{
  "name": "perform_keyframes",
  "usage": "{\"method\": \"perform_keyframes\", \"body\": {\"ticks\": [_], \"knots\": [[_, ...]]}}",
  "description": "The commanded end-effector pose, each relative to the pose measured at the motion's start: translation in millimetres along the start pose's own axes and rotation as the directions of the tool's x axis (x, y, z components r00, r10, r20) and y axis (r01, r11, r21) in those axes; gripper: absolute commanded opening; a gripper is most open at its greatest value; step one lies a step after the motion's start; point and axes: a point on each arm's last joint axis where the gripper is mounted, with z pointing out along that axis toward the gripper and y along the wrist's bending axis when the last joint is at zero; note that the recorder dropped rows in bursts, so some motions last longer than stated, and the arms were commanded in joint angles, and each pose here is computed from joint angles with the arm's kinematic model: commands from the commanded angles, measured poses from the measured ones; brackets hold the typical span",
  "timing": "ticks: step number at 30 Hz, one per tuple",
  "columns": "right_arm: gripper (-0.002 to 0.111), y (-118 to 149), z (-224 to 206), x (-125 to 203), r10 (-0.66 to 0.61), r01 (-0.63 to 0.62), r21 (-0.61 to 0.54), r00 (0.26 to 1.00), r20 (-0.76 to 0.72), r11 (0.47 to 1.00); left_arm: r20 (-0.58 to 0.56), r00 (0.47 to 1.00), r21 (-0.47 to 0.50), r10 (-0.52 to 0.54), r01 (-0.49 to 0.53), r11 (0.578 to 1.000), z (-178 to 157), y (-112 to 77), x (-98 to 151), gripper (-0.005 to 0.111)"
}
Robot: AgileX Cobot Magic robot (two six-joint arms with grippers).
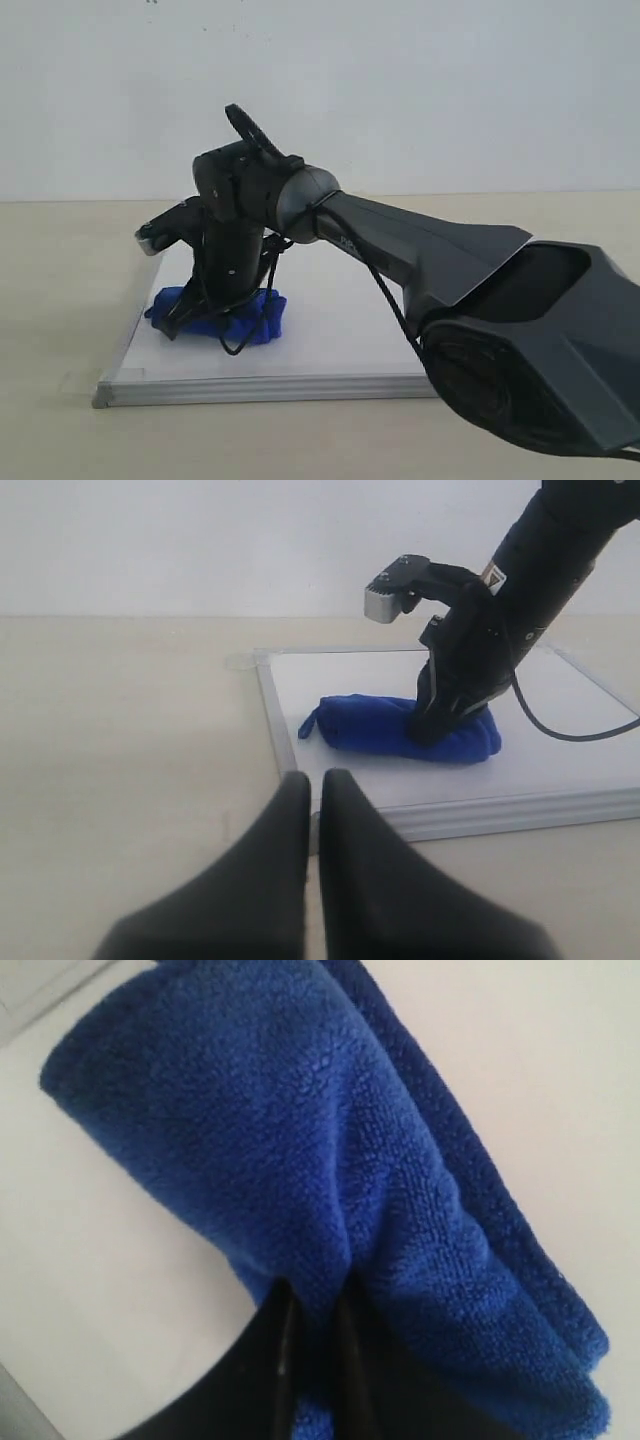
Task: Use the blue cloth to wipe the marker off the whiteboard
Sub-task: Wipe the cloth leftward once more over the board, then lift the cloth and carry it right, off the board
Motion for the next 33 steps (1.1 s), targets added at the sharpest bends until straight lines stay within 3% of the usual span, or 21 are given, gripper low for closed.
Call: {"method": "perform_keyframes", "body": {"ticks": [1, 9, 14, 17, 24, 30, 33], "knots": [[0.000, -20, -27, 4, 0.039, -0.038, 0.057, 0.999, -0.030, 0.998, 0.003, 1.000, -0.001, 0.005, -0.005, 1.000, 0, 0.1, 1, 0.004], [0.000, -31, -97, 9, 0.080, -0.082, 0.084, 0.996, 0.026, 0.993, 0.003, 1.000, -0.001, 0.005, -0.005, 1.000, 0, 0.1, 1, 0.004], [0.000, -26, -134, 41, 0.097, -0.092, 0.116, 0.995, -0.039, 0.989, 0.003, 1.000, -0.001, 0.005, -0.005, 1.000, 0, 0.1, 1, 0.004], [0.000, -29, -146, 72, 0.130, -0.104, 0.214, 0.985, -0.111, 0.971, 0.003, 1.000, -0.001, 0.005, -0.005, 1.000, 0, 0.1, 1, 0.004], [0.000, -37, -182, 144, 0.253, -0.147, 0.498, 0.955, -0.154, 0.855, 0.003, 1.000, -0.001, 0.005, -0.005, 1.000, 0, 0.1, 1, 0.004], [0.000, -38, -188, 195, 0.369, -0.250, 0.612, 0.927, -0.074, 0.751, 0.003, 1.000, -0.001, 0.005, -0.005, 1.000, 0, 0.1, 1, 0.004], [0.000, -46, -178, 215, 0.481, -0.396, 0.597, 0.876, 0.018, 0.698, 0.003, 1.000, -0.001, 0.005, -0.005, 1.000, 0, 0.1, 1, 0.004]]}}
